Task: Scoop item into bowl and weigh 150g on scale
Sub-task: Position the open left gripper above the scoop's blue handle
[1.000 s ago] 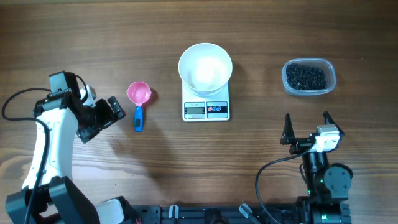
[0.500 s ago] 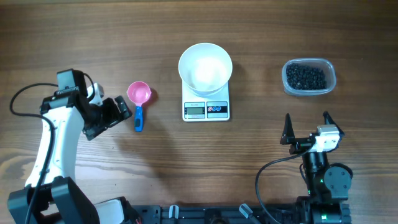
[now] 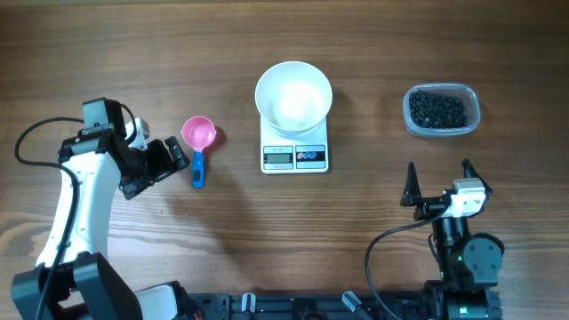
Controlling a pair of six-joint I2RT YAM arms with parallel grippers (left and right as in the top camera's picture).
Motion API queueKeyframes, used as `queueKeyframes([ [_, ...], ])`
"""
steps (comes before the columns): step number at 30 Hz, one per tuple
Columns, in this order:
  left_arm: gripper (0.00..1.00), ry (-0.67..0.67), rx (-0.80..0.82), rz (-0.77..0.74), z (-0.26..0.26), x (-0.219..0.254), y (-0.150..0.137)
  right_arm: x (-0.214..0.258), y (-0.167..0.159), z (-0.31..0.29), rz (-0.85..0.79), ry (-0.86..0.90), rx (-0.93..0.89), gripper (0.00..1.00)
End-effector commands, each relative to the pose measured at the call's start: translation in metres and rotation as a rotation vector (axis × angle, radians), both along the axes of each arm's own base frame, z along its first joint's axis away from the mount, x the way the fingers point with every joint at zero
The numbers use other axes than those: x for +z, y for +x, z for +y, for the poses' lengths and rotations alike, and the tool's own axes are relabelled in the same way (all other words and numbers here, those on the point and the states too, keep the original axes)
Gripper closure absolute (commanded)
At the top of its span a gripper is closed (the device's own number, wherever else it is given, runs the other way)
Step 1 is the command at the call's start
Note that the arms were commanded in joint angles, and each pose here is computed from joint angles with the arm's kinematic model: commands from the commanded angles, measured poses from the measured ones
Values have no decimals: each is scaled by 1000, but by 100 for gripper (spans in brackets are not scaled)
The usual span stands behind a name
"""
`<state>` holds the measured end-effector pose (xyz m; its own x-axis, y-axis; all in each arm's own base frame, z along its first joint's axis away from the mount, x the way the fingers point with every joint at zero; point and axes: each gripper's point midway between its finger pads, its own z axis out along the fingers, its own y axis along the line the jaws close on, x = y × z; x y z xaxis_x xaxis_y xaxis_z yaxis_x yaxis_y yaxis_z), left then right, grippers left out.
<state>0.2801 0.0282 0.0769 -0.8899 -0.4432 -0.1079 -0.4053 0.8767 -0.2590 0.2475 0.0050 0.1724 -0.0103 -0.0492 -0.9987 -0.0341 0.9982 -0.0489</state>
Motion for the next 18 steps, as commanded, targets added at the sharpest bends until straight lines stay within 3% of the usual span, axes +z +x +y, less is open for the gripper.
queueKeyframes([
  [1,0,1,-25,5,-1,-5,-1,0,0,-2,-1,-3,-11,0],
  [18,0,3,-25,-4,-1,-5,2,0,0,-2,-1,-3,-11,0],
])
